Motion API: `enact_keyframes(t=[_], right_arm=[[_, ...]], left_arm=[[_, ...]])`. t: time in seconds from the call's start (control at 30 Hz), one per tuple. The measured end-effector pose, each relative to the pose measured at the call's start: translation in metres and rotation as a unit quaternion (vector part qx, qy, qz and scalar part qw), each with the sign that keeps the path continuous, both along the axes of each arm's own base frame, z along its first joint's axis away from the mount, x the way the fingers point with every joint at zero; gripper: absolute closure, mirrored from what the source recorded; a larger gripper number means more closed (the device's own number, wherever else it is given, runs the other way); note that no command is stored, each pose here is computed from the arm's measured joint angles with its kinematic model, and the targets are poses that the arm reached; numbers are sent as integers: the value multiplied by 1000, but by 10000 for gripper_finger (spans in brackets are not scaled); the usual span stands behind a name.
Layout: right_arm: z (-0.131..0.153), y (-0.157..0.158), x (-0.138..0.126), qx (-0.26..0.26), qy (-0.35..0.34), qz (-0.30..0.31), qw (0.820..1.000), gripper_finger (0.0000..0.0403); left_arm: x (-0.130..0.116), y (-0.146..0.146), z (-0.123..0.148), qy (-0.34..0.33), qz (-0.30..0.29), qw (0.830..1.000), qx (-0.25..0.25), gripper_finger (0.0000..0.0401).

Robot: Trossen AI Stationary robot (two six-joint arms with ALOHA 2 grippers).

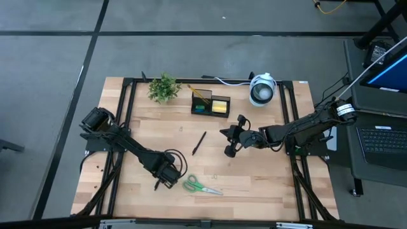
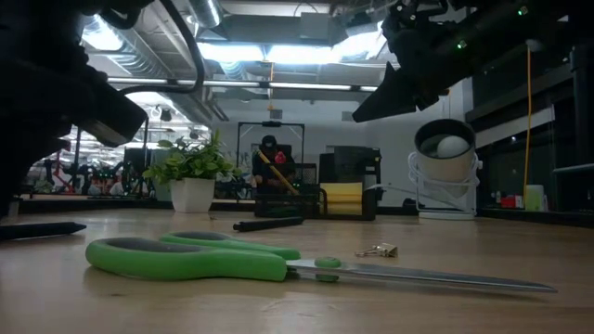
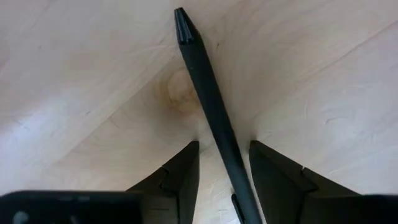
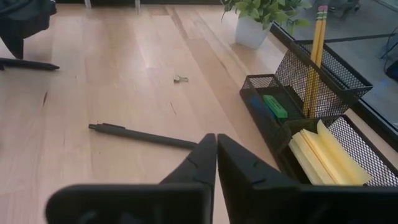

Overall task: Pick and place office supplies into organizer
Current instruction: Put the bottom black pen into the black organizer

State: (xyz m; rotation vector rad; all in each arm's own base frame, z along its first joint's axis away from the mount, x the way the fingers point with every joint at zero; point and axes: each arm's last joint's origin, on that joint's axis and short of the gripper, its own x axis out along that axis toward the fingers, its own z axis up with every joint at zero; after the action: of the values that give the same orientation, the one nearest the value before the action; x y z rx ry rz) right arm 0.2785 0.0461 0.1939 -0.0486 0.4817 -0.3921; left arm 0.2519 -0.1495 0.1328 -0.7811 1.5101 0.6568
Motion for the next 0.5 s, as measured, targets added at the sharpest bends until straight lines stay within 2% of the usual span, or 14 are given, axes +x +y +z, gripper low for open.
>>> enact_keyframes(t=[0.5], right_arm=[[0,0,0,0,1,0,1000,377]], left_arm=[[-1,1,1,-8,-51,999,8,311]])
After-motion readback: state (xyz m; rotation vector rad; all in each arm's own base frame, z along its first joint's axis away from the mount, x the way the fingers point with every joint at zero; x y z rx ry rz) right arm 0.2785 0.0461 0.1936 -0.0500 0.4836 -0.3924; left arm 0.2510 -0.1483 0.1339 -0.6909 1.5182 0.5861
